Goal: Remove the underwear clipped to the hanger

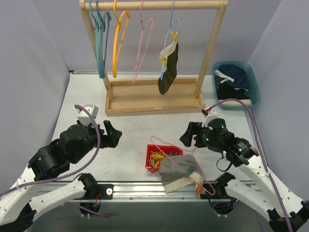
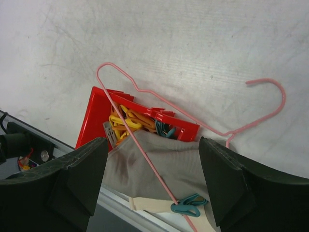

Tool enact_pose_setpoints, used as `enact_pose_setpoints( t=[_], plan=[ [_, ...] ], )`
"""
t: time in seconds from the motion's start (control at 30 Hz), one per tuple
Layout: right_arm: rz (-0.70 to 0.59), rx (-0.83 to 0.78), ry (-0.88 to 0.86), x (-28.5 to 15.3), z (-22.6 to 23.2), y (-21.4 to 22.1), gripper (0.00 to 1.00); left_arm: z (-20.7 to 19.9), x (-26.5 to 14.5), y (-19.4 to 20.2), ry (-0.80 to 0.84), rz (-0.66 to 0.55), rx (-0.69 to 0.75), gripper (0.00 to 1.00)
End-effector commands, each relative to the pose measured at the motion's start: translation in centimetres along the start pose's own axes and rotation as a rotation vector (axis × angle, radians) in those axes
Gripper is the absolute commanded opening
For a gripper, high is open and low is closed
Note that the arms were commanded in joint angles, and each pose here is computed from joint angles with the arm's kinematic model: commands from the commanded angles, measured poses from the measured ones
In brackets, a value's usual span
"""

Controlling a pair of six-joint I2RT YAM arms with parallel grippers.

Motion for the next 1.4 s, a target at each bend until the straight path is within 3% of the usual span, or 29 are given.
enact_pose_setpoints(
  t=[0.0,0.33,0.83,1.2,1.37],
  plan=[
    [0.103,0.066,0.055,-0.3,-1.3,2.6,0.76,-0.7,0.1,-0.9,0.042,-0.057,-0.040,0.94],
    [0.305,0.145,0.071,-2.5,-3.6,8.3,0.56,-0.4,0.5,-0.3,0.039,-0.065,-0.040,0.94],
    [0.442,0.190,0.151,-2.5,-5.8,11.9,0.50,-0.1,0.1,0.1,0.038,-0.073,-0.060,0.94],
    [0.403,0.282,0.099,0.5,-5.2,12.0,0.49,0.4,0.0,0.4,0.017,-0.076,-0.053,0.94],
    [0.432,0.292,0.105,0.7,-5.7,12.9,0.42,0.6,0.0,0.6,0.007,-0.081,-0.053,0.94]
  ],
)
Point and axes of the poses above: each gripper's point midway between its finger pads, its own x axis out along the fingers, its own z axis along the line the jaws close on, y = z × x, the point moved 7 cm from there along -x, back along the fingers, and after that the axes turned 7 degrees about x, right-handed, at the moved point
